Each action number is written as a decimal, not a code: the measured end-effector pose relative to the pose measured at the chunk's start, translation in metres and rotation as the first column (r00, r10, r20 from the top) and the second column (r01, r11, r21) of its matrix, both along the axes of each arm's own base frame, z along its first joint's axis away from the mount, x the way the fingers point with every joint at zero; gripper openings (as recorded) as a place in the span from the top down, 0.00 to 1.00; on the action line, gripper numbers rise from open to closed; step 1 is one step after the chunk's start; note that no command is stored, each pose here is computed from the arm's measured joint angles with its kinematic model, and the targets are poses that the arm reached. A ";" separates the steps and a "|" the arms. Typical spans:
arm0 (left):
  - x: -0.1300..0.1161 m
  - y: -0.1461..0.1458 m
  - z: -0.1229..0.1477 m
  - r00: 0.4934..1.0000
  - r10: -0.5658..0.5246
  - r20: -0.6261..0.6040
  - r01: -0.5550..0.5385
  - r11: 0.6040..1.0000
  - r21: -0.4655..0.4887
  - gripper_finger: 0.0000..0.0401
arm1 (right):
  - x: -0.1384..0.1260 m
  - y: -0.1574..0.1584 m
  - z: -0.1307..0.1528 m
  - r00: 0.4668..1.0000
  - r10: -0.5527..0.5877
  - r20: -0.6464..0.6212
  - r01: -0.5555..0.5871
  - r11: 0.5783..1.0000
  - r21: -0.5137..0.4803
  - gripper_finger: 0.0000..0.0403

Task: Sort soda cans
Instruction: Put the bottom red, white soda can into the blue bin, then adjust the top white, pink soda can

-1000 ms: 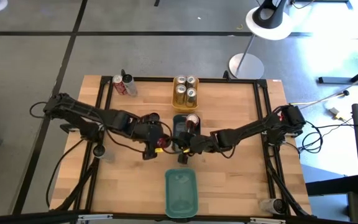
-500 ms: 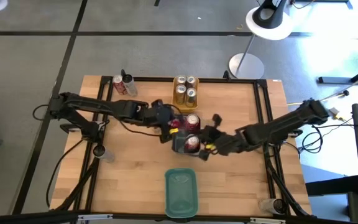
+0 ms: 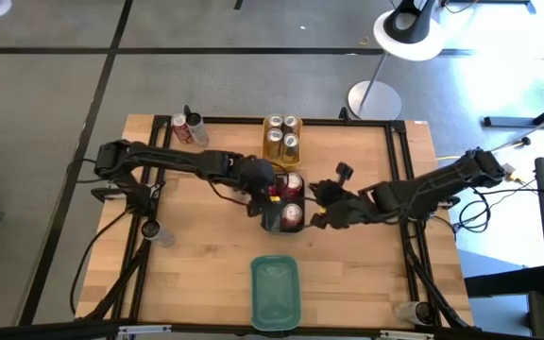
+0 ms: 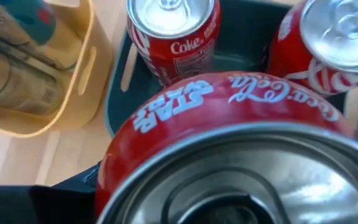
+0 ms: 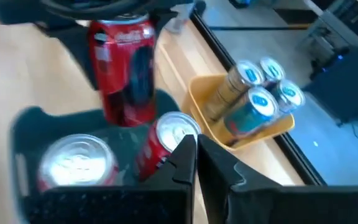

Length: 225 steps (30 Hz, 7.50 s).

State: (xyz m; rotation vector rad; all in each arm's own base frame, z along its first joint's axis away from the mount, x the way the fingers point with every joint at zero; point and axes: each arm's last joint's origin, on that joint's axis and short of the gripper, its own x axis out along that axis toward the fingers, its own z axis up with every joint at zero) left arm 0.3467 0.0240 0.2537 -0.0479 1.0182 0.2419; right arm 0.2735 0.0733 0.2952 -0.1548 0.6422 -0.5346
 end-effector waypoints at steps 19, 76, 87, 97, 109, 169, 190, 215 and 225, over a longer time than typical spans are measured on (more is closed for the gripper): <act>0.031 0.019 -0.071 0.993 -0.012 -0.120 -0.001 0.994 -0.107 0.27 | -0.003 -0.008 -0.032 0.999 -0.048 -0.022 0.051 0.982 0.184 0.96; -0.109 0.055 0.110 0.968 0.168 0.187 -0.224 0.914 0.338 0.15 | 0.001 -0.009 -0.029 0.998 -0.061 0.023 0.058 0.992 0.116 0.96; -0.153 0.079 0.098 0.899 0.435 -0.040 -0.406 0.865 0.295 0.01 | 0.003 -0.008 -0.034 0.999 -0.047 -0.011 0.048 0.995 0.088 0.96; -0.164 0.086 0.094 0.859 0.499 -0.114 -0.450 0.842 0.296 0.02 | 0.006 -0.007 -0.041 0.998 -0.041 -0.044 0.044 0.995 0.085 0.96; -0.185 0.100 0.090 0.702 0.695 -0.152 -0.658 0.716 0.235 0.02 | 0.007 -0.007 -0.042 0.998 -0.035 -0.050 0.038 0.997 0.063 0.96; -0.153 0.208 0.007 0.607 0.731 -0.313 -0.757 0.652 0.056 0.37 | 0.007 -0.006 -0.041 0.998 -0.027 -0.050 0.031 0.997 0.070 0.96; -0.089 0.111 0.022 0.856 0.438 -0.275 -0.460 0.888 -0.018 0.31 | 0.008 -0.006 -0.041 0.999 -0.025 -0.039 0.028 0.996 0.083 0.96; -0.084 0.111 0.024 0.868 0.447 -0.218 -0.462 0.886 -0.023 0.30 | 0.010 -0.005 -0.039 1.000 -0.022 -0.009 0.022 0.995 0.093 0.96; -0.082 0.113 0.019 0.865 0.442 -0.238 -0.459 0.888 -0.020 0.29 | 0.010 -0.005 -0.039 1.000 -0.020 -0.011 0.021 0.996 0.091 0.96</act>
